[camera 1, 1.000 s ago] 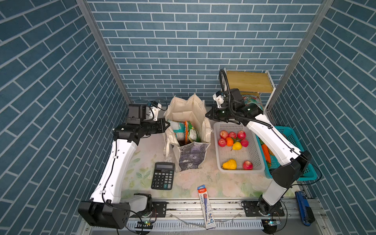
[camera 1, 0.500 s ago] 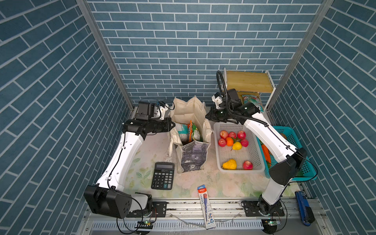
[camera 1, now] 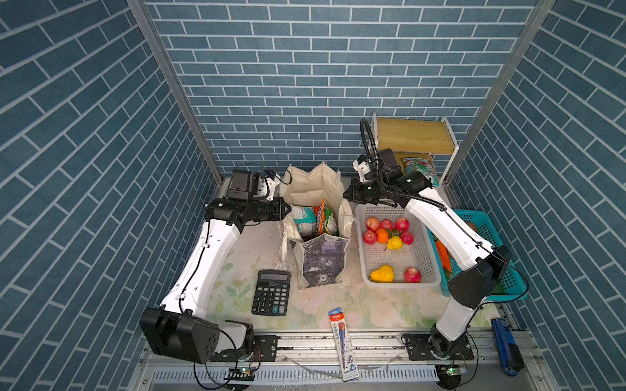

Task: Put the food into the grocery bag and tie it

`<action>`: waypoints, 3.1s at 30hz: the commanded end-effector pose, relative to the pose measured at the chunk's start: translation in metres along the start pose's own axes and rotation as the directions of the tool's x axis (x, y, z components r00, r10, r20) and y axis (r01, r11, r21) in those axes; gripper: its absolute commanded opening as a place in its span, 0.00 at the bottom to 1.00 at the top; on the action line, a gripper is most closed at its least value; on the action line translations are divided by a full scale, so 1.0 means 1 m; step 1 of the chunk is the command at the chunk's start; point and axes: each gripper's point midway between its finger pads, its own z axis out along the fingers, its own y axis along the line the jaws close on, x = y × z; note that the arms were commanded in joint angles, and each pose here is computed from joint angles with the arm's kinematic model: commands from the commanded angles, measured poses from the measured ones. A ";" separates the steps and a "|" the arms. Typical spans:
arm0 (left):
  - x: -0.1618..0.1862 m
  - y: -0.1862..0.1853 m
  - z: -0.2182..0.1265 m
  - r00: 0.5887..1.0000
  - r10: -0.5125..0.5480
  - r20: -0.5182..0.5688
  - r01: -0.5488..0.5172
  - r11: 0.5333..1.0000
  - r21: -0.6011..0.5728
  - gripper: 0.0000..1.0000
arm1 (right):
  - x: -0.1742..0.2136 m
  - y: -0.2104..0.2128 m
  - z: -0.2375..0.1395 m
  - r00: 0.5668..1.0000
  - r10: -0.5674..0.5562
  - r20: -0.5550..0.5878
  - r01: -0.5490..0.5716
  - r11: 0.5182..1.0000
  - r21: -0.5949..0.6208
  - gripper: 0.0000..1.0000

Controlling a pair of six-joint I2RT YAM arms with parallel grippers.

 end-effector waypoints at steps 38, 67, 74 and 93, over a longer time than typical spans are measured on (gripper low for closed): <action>0.017 0.022 -0.143 0.929 -0.120 0.350 0.211 0.949 -0.235 0.68 | -0.009 0.000 -0.029 0.992 -0.062 0.113 0.063 0.998 -0.002 0.00; 0.125 0.105 -0.021 0.800 -0.585 0.133 0.585 0.810 0.039 0.57 | -0.010 -0.008 -0.036 0.991 -0.040 0.129 0.042 0.999 -0.013 0.00; 0.132 0.101 0.003 0.816 -0.571 0.087 0.570 0.820 0.041 0.56 | -0.009 -0.009 -0.036 0.991 -0.039 0.129 0.040 0.999 -0.011 0.00; 0.133 0.104 0.034 0.827 -0.559 0.059 0.559 0.829 0.021 0.38 | -0.008 -0.010 -0.034 0.992 -0.039 0.123 0.040 0.999 -0.006 0.00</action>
